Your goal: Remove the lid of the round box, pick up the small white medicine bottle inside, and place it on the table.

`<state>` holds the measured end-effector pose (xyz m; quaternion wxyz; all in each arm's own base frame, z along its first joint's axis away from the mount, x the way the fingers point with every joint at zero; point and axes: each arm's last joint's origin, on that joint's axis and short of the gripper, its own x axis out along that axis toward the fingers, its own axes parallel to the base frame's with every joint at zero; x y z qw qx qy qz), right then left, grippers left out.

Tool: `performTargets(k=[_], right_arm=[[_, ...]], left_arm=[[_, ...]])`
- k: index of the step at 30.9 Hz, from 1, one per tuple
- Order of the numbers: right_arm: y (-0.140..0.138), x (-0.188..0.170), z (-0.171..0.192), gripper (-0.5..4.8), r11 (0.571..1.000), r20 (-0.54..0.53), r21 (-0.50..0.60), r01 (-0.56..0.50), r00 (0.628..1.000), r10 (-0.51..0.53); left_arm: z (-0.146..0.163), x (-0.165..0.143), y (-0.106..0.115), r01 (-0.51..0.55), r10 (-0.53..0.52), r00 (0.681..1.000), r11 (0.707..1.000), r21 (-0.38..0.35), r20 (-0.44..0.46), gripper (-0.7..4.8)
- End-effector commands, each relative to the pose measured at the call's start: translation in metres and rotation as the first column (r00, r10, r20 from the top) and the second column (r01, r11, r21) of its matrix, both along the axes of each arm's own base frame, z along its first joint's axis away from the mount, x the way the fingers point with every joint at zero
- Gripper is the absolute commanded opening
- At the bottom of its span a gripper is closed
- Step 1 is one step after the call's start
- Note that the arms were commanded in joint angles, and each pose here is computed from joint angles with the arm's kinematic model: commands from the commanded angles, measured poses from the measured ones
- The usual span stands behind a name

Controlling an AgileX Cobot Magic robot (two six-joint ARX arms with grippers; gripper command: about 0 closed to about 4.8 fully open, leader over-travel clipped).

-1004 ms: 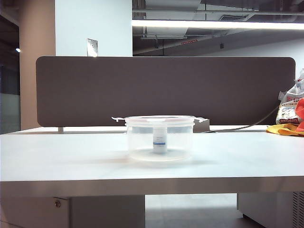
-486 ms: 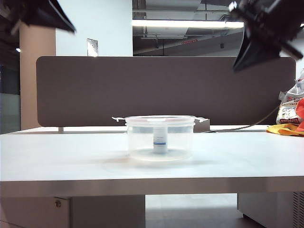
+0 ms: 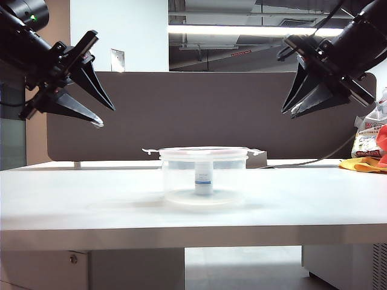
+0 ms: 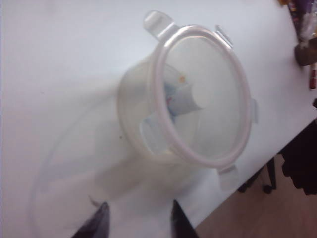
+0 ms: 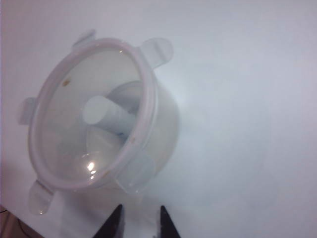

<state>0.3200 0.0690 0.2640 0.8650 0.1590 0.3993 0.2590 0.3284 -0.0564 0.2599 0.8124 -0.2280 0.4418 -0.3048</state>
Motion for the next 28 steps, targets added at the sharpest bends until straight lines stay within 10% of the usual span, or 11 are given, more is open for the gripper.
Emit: performTargets(k=[1,4,9,28], right_arm=[[-0.001,0.001,0.004,0.93,1.000,0.034,-0.016,0.020,0.999,-0.020],[-0.001,0.001,0.003,1.18,1.000,0.032,-0.017,0.022,0.999,-0.021],[0.000,0.004,-0.003,3.09,1.000,0.014,-0.021,0.022,1.000,-0.022],[0.012,0.026,-0.040,3.05,0.993,-0.065,0.087,-0.078,0.994,0.084]], left_arm=[[0.006,0.002,-0.001,0.054,-0.051,0.996,0.998,-0.037,0.067,1.58],[0.007,0.002,-0.002,0.074,-0.069,0.995,0.995,-0.060,0.075,1.57],[0.006,0.003,-0.004,0.035,-0.034,0.996,0.999,-0.012,0.079,1.56],[-0.042,0.026,-0.040,0.040,-0.043,0.997,0.998,-0.047,-0.059,2.51]])
